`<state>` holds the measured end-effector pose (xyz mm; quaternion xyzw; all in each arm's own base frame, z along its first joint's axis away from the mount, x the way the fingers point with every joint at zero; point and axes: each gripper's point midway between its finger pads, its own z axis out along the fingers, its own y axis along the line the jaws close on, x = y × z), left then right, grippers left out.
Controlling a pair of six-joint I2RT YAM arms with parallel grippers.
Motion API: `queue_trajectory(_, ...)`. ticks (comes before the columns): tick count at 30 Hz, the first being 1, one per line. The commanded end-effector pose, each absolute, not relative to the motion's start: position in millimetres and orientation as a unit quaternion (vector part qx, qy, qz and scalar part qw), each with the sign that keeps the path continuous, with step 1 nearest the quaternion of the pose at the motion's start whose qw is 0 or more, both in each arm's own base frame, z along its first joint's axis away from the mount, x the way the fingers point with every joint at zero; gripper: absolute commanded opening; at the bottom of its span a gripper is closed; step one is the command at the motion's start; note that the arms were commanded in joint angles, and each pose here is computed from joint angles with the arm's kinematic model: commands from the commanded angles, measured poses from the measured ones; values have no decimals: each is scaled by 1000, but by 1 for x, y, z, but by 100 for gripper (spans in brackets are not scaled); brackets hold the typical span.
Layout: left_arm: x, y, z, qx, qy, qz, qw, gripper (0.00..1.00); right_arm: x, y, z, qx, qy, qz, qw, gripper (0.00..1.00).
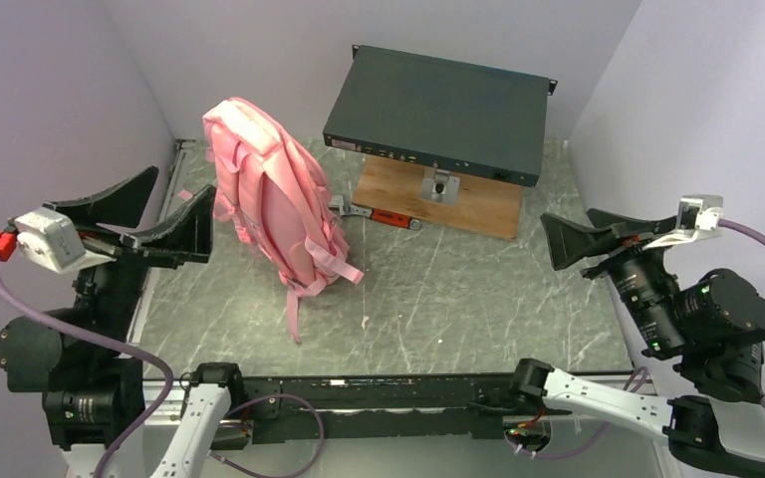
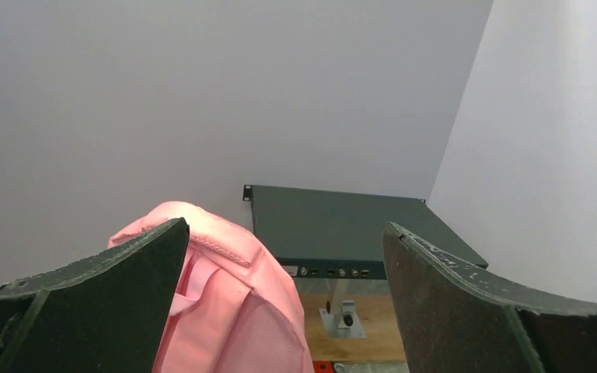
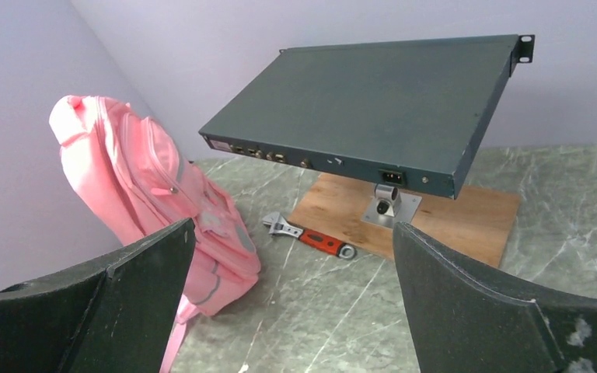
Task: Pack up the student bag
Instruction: Reset both arms
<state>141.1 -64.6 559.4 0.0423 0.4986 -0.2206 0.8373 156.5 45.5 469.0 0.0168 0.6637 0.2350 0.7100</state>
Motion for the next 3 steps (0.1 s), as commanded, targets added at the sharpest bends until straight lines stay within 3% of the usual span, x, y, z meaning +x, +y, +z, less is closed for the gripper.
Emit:
queue_trajectory(1, 140, -67, 558, 41, 499, -231, 834, 100, 157, 54, 458, -9, 674, 225, 704, 100)
queue_trajectory(3, 141, -68, 554, 41, 503, -235, 831, 100, 157, 56, 460, -12, 671, 231, 704, 100)
